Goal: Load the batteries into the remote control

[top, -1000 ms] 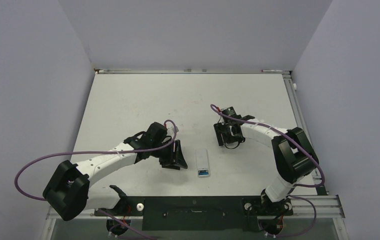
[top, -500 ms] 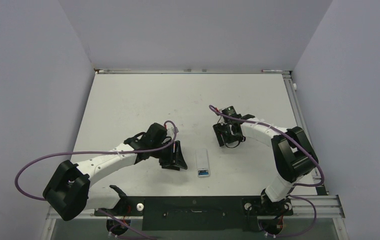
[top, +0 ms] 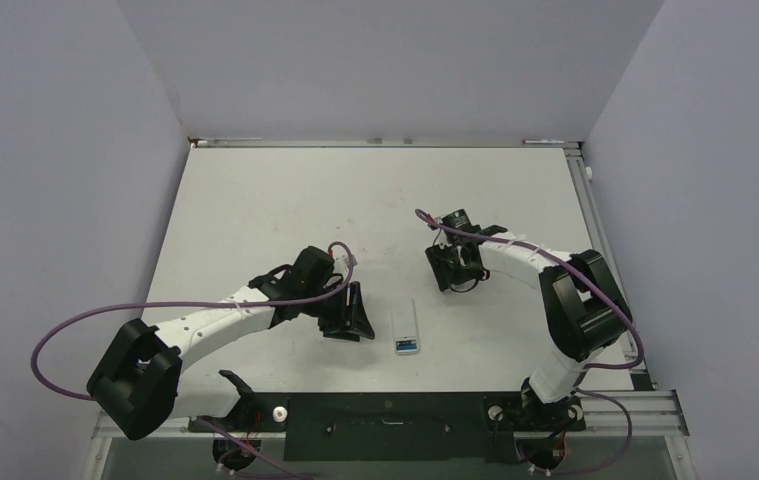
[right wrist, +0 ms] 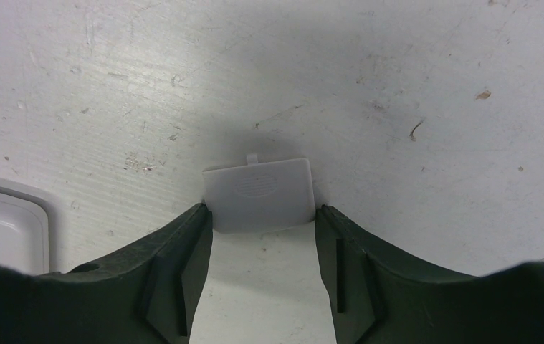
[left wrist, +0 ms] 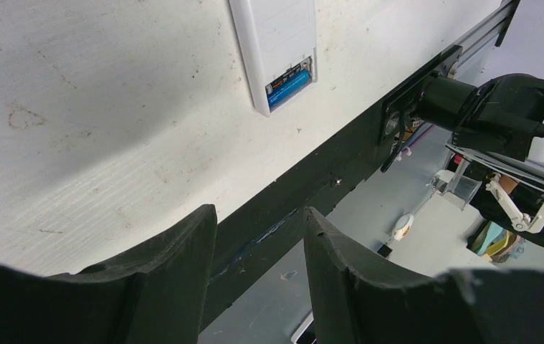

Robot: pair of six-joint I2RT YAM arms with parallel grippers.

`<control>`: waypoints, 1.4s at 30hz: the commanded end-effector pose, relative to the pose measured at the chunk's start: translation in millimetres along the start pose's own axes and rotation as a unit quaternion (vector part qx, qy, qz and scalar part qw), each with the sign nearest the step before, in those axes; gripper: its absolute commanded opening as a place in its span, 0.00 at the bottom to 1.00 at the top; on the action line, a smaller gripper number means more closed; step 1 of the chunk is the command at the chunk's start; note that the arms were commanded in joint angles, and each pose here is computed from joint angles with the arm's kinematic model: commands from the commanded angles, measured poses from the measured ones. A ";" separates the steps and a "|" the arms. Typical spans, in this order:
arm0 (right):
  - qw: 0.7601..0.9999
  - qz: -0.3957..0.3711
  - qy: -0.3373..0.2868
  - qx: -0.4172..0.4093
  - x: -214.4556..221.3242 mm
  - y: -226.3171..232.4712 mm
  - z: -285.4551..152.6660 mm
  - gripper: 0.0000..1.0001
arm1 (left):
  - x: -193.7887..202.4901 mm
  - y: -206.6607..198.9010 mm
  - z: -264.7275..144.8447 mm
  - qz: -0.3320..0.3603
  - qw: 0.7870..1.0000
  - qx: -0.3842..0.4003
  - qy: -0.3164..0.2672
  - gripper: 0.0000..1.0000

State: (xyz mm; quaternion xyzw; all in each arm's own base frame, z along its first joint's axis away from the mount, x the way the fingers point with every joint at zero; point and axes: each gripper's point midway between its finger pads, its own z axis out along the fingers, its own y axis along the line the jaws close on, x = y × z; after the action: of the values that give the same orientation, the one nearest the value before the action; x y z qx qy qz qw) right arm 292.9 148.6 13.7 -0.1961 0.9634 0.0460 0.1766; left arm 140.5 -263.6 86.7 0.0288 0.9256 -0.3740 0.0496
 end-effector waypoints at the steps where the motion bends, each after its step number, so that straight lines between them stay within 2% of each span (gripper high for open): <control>1: 1.000 -0.002 0.023 -0.010 10.5 2.0 2.9 0.52 | -3.8 -7.2 1.0 0.011 1.000 0.018 -0.004 0.45; 4: 1.000 -0.004 0.026 -0.012 12.4 4.8 2.7 0.44 | -4.0 -7.5 1.0 0.011 1.000 0.019 -0.004 0.45; 9: 1.000 0.005 0.018 -0.014 10.3 10.6 -0.9 0.20 | -4.6 -7.1 2.2 0.008 1.000 0.019 -0.005 0.45; 12: 1.000 0.016 0.006 -0.013 5.8 11.7 -7.0 0.09 | -4.8 -7.1 3.2 0.006 1.000 0.020 -0.005 0.45; 22: 0.999 0.035 -0.023 -0.010 -0.7 21.0 -42.2 0.08 | -18.2 -19.4 -1.4 0.013 0.999 0.024 -0.021 0.45; 32: 0.997 0.060 -0.045 -0.021 19.5 39.5 -83.4 0.09 | -69.9 -55.0 -3.7 0.061 0.997 0.009 -0.048 0.45; 37: 0.994 0.080 -0.073 -0.022 23.0 42.5 -108.1 0.08 | -100.6 -71.5 8.4 0.076 0.996 0.001 -0.054 0.44; 42: 0.990 0.096 -0.101 -0.029 23.5 44.0 -131.7 0.08 | -124.9 -85.3 30.5 0.082 0.996 0.000 -0.045 0.40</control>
State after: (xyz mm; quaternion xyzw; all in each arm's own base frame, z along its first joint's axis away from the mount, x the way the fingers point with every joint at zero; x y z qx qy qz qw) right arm 218.3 165.9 111.4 -0.1319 0.9558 0.1088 0.2392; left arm 240.9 -334.1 134.6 0.0699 0.9175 -0.3749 0.1132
